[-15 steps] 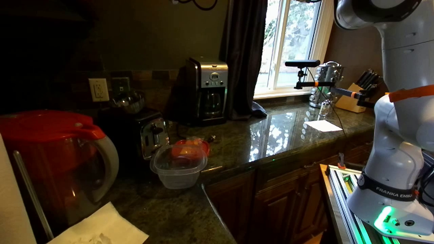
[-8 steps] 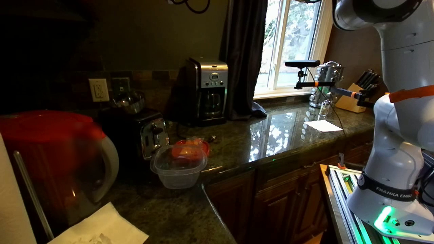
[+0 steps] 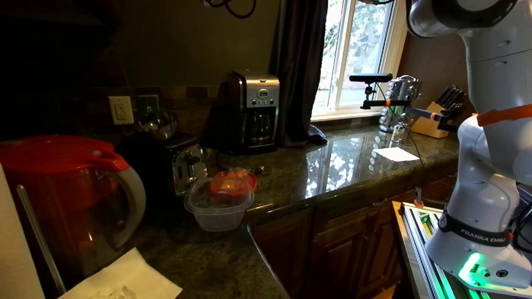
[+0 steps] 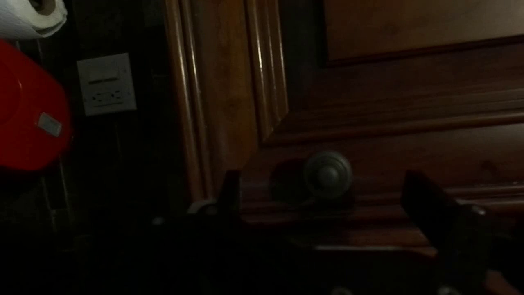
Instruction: Open the top left cabinet door
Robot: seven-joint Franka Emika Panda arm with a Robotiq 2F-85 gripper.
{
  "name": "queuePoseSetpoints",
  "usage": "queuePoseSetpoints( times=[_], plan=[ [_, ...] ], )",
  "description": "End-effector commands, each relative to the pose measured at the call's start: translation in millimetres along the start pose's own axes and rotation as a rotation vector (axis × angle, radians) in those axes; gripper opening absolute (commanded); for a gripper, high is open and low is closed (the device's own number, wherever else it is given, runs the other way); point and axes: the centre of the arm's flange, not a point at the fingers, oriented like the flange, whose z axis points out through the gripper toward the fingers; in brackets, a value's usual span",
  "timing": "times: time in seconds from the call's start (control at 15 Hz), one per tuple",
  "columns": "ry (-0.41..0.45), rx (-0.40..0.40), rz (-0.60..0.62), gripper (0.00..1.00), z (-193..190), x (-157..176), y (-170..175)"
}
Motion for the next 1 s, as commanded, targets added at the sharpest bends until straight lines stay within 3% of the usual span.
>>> queuePoseSetpoints(
  times=[0.0,0.93],
  plan=[
    [0.000,0.000,0.000,1.00,0.0,0.0,0.0],
    [-0.011,-0.012,-0.083,1.00,4.8,-4.4,-10.0]
  ],
)
